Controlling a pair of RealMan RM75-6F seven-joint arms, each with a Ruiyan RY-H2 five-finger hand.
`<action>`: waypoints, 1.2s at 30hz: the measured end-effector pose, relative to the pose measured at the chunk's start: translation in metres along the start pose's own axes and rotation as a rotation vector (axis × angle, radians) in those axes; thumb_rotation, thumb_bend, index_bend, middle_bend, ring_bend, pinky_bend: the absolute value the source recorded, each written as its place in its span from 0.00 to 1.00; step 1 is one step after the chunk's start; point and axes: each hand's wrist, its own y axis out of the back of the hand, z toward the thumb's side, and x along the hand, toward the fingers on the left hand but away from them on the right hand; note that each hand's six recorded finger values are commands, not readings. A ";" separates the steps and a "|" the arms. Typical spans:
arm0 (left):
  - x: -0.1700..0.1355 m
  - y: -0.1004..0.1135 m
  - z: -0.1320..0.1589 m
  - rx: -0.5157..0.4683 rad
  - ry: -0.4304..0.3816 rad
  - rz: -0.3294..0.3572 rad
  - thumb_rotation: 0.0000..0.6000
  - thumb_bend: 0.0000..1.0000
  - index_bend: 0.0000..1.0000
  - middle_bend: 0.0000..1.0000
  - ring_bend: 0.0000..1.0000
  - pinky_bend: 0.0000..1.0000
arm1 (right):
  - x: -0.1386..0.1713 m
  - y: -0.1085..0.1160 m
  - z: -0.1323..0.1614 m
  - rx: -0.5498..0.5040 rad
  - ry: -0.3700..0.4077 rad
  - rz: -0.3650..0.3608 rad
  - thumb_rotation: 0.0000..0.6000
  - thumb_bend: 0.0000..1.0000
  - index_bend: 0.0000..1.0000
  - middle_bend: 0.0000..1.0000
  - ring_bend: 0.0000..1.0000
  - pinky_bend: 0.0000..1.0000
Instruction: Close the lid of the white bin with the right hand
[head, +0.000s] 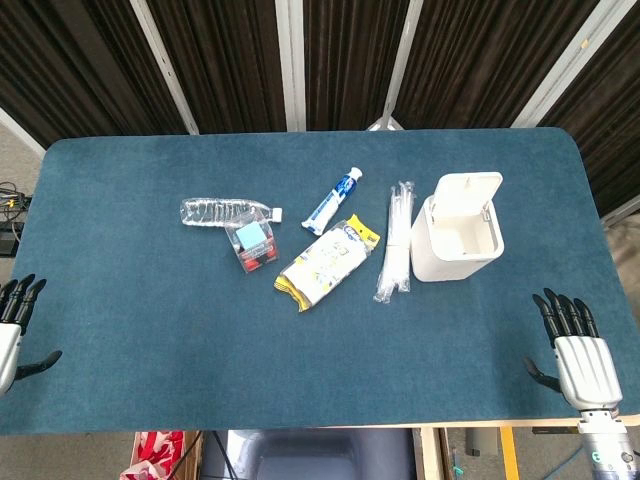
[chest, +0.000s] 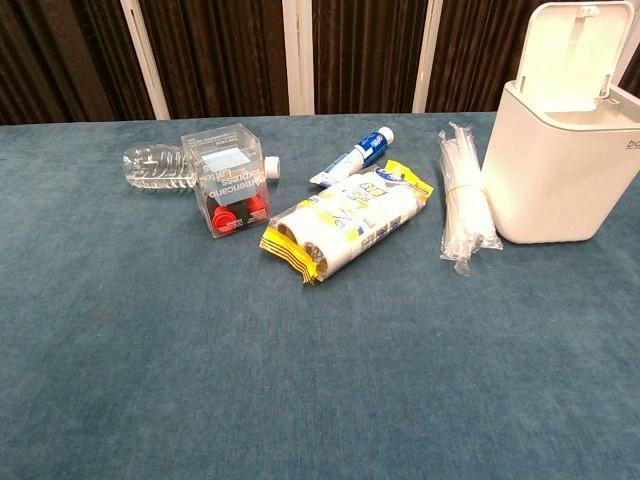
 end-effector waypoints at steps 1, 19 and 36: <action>0.000 0.000 0.000 0.000 0.001 0.000 1.00 0.00 0.00 0.00 0.00 0.00 | 0.000 0.000 0.000 0.001 0.000 0.000 1.00 0.28 0.00 0.00 0.00 0.00; -0.002 0.006 -0.001 -0.003 -0.003 0.023 1.00 0.00 0.00 0.00 0.00 0.00 | -0.013 0.022 0.016 -0.081 0.027 -0.065 1.00 0.27 0.00 0.00 0.00 0.00; 0.006 0.007 0.002 -0.021 -0.008 0.031 1.00 0.00 0.00 0.00 0.00 0.00 | -0.124 0.092 0.044 -0.229 -0.027 -0.081 1.00 0.51 0.00 0.79 0.88 0.79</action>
